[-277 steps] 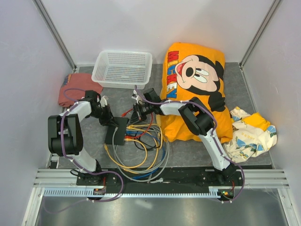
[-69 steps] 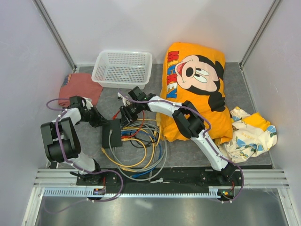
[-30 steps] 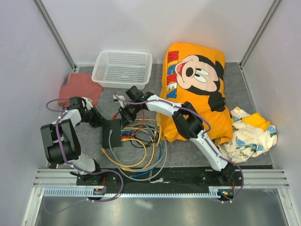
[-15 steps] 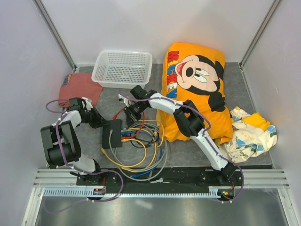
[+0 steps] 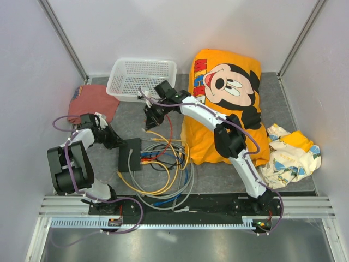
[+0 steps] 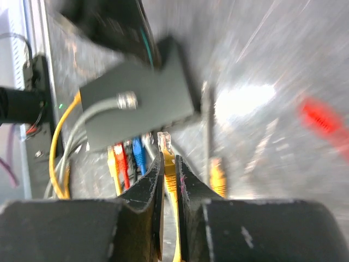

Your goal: Pull the plug from the switch port

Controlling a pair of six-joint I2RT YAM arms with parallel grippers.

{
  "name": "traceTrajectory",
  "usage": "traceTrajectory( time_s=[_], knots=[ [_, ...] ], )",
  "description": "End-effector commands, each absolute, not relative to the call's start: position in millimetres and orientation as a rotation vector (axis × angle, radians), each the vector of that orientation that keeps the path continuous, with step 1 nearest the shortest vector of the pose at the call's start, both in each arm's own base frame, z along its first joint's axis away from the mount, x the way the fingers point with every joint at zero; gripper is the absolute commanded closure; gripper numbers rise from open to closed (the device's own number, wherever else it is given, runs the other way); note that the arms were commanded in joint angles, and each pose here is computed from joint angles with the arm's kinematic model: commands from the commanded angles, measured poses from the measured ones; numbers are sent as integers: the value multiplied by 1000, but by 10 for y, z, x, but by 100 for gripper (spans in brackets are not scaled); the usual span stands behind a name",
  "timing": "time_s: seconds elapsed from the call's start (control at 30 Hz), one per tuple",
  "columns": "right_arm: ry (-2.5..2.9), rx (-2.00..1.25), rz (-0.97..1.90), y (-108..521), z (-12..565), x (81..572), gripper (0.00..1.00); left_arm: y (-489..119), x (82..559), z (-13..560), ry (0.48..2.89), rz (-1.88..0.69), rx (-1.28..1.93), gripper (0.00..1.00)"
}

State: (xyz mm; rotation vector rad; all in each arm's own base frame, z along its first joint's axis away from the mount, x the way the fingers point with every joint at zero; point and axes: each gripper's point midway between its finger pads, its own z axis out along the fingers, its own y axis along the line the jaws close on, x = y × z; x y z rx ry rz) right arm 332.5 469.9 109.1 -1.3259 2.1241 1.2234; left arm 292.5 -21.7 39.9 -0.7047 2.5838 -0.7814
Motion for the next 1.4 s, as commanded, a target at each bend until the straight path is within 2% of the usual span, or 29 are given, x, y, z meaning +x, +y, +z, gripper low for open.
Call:
traceTrajectory(
  time_s=[0.0,0.2,0.4,0.47,0.5,0.53,0.63,0.67,0.8,1.0,1.1,1.17,1.2,1.3,1.37],
  knots=[
    [1718,-1354,946,4733,2262,3758,100,-162,2887,386,2582,-719,-717,98],
    [1629,-1308,686,4696,2400,4167,100,-173,2877,420,2571,-724,-713,98],
    [1732,-1278,573,4629,1996,4263,100,-176,2878,453,2560,-725,-711,98],
    [1775,-1243,561,4602,1937,4266,88,-178,2881,470,2553,-725,-705,99],
    [1797,-1236,564,4591,1883,4255,77,-177,2875,471,2553,-723,-706,98],
    [1794,-1220,568,4579,1944,4254,58,-177,2876,479,2550,-722,-703,99],
    [1782,-1191,620,4593,2108,4159,40,-180,2860,487,2548,-720,-695,98],
    [1766,-1210,675,4625,2151,4070,39,-162,2860,480,2549,-704,-692,98],
    [1823,-1242,875,4689,2025,3682,38,-122,2896,494,2545,-676,-680,99],
    [2056,-1292,1235,4686,1375,3064,46,-66,2922,636,2529,-636,-674,98],
    [2104,-1307,1235,4687,1147,2968,51,34,2935,756,2517,-568,-662,98],
    [2157,-1292,1207,4691,992,2973,57,110,2872,807,2527,-517,-695,96],
    [2191,-1287,1194,4690,853,2978,62,150,2874,839,2523,-492,-698,88],
    [2250,-1252,1200,4734,687,2982,63,302,2777,837,2535,-380,-748,76],
    [2248,-1237,1200,4803,680,3020,64,373,2696,757,2561,-312,-787,76]
  ],
)
